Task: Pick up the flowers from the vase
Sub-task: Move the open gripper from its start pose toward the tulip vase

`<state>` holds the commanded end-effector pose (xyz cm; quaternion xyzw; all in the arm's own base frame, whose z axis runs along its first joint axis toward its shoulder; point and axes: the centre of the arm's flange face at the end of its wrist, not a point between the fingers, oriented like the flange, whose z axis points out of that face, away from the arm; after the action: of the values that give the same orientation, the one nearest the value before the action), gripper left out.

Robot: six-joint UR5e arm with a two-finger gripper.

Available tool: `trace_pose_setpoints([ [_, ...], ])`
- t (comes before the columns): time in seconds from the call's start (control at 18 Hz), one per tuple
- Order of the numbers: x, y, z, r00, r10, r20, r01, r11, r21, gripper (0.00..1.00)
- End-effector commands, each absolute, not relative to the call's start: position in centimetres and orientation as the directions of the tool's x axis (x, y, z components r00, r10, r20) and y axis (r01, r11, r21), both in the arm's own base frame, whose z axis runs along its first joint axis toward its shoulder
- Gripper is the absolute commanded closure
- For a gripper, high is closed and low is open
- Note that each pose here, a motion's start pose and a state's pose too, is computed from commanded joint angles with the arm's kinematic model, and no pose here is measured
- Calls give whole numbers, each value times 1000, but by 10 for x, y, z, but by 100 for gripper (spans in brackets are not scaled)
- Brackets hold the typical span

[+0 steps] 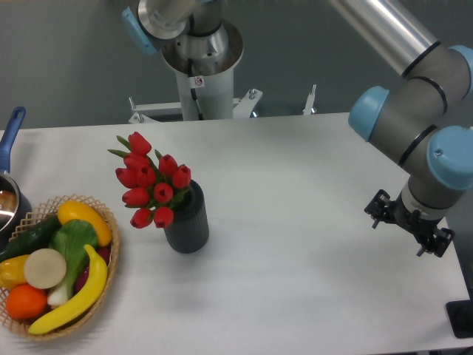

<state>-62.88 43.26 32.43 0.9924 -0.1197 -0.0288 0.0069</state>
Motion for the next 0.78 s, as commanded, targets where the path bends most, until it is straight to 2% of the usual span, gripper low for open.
trace_pose_setpoints([
  [0.22,-622,435,321,961,-273,-49,-273,-962,15,0],
  [0.39,-616,441,324,946,-310,-94,-312,-950,-1,0],
  [0.67,-582,426,307,944,-326,-42,-327,-945,-2,0],
  [0.78,-572,421,304,945,-318,-78,-322,-946,-40,0],
])
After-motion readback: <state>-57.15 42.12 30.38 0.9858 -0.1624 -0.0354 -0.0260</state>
